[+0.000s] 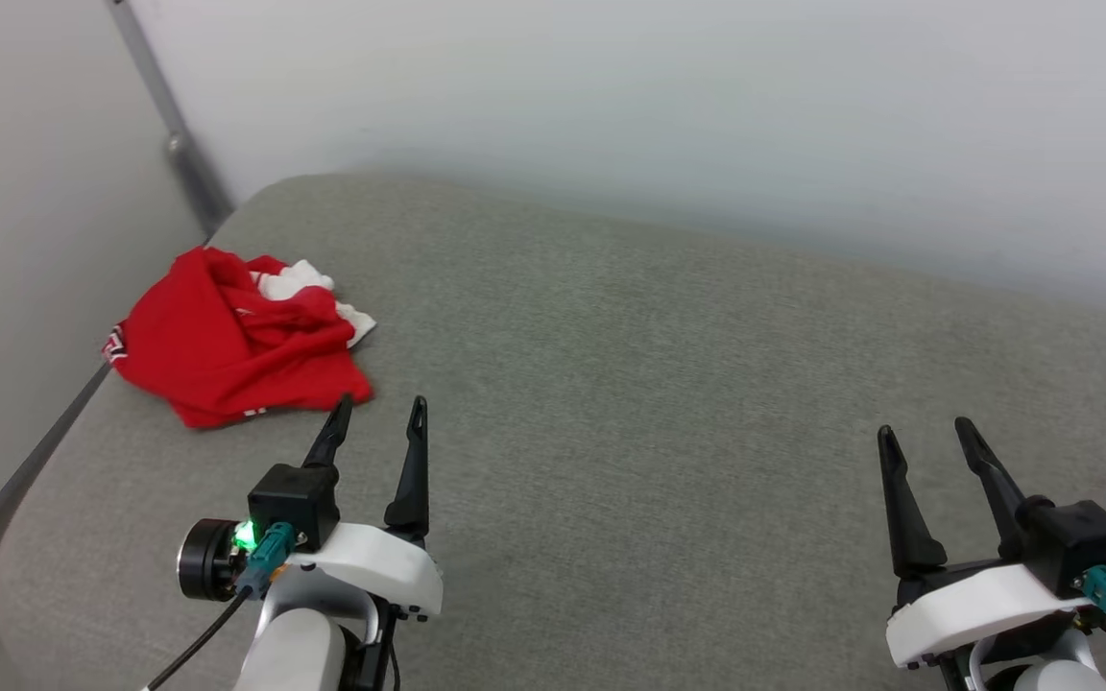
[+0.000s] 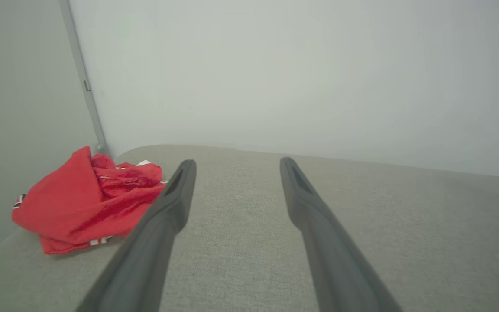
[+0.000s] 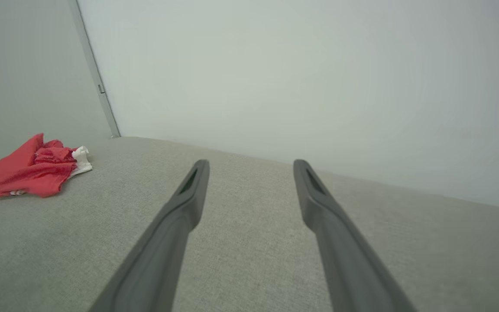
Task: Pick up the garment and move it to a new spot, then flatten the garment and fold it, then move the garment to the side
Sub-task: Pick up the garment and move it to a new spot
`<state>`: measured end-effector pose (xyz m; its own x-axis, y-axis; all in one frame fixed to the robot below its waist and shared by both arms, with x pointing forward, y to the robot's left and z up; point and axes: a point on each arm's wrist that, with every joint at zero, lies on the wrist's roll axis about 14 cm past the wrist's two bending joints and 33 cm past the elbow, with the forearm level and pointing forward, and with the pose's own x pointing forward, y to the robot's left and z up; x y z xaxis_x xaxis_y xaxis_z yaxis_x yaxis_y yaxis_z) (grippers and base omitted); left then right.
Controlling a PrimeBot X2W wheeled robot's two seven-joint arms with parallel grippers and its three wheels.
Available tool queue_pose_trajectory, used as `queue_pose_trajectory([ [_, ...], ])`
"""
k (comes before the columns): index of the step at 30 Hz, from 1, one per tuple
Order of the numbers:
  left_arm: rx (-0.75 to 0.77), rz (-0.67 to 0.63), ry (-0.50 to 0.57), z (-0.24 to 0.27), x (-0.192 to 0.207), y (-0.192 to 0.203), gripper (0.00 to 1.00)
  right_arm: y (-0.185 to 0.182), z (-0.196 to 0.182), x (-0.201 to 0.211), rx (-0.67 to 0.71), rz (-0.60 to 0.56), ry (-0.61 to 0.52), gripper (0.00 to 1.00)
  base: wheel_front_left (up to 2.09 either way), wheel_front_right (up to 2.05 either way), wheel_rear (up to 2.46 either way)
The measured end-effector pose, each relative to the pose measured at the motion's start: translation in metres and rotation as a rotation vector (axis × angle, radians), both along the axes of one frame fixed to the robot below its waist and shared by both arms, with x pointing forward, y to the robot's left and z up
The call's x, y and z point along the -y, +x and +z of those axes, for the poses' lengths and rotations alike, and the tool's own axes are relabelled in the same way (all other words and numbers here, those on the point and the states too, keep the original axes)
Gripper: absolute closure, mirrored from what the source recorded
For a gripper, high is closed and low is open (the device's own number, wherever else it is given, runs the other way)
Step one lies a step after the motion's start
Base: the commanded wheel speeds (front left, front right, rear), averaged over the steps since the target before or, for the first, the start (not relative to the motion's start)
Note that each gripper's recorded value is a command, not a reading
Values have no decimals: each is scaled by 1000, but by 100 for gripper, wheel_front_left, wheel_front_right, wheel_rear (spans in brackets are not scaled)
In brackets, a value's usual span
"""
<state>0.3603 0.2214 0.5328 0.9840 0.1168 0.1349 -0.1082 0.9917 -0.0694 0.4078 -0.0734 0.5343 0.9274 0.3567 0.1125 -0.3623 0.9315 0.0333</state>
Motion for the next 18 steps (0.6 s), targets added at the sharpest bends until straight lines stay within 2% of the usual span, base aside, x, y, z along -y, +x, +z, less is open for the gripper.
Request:
queue_pose_trajectory([
  [8,6,179,-13,1,-56,-37,0,5,6,-61,13,164,16,0,0,0,0],
  [18,-9,315,-4,-4,-95,-75,0,2,3,-111,0,303,23,0,0,0,0],
])
